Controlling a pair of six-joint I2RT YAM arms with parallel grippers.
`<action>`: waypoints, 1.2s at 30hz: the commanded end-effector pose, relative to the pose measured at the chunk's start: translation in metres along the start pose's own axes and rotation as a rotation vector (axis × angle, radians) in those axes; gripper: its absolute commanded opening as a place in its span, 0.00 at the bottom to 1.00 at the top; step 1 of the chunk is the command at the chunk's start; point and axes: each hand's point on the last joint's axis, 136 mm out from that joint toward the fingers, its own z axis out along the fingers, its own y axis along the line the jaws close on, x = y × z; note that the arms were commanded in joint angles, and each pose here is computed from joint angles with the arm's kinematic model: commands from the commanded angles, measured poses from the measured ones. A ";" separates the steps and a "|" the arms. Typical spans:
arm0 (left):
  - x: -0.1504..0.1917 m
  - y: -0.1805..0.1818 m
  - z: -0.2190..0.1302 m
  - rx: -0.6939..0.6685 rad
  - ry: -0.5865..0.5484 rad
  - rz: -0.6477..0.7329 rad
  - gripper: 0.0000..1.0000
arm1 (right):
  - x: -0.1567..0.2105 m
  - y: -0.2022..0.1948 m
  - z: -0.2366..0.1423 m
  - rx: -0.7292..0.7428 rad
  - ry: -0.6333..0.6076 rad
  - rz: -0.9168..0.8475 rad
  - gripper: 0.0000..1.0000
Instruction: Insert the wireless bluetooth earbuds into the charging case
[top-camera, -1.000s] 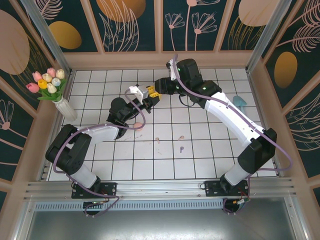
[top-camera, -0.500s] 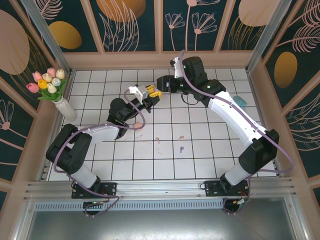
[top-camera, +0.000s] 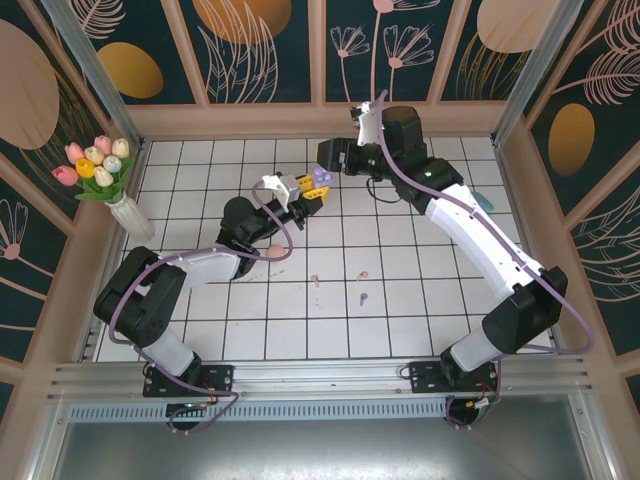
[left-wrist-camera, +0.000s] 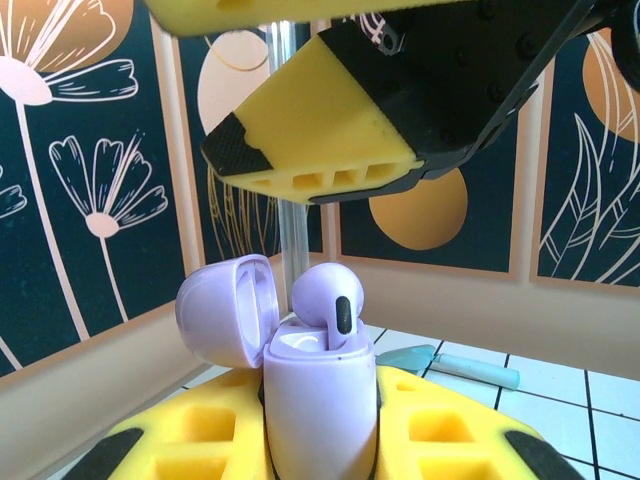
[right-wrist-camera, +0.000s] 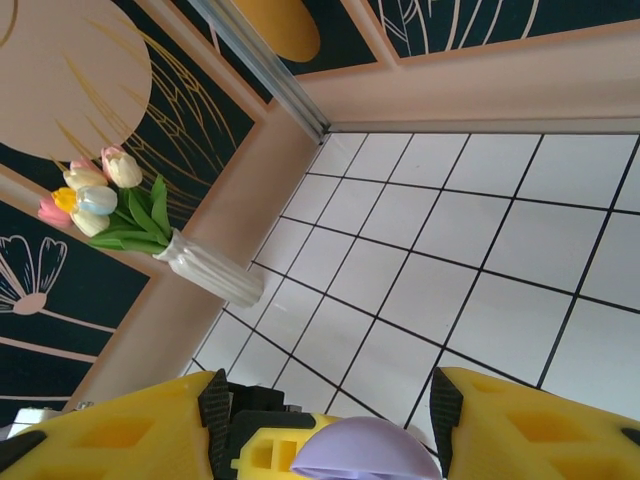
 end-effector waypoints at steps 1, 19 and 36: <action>-0.003 0.001 -0.001 -0.013 -0.020 0.010 0.00 | -0.016 0.007 -0.022 0.017 -0.082 0.027 0.57; -0.012 0.013 -0.013 -0.114 -0.133 0.088 0.00 | 0.015 -0.001 -0.021 0.061 -0.131 0.360 0.56; -0.011 0.008 -0.014 -0.088 -0.131 0.080 0.00 | 0.019 0.025 0.014 0.030 -0.078 0.302 0.56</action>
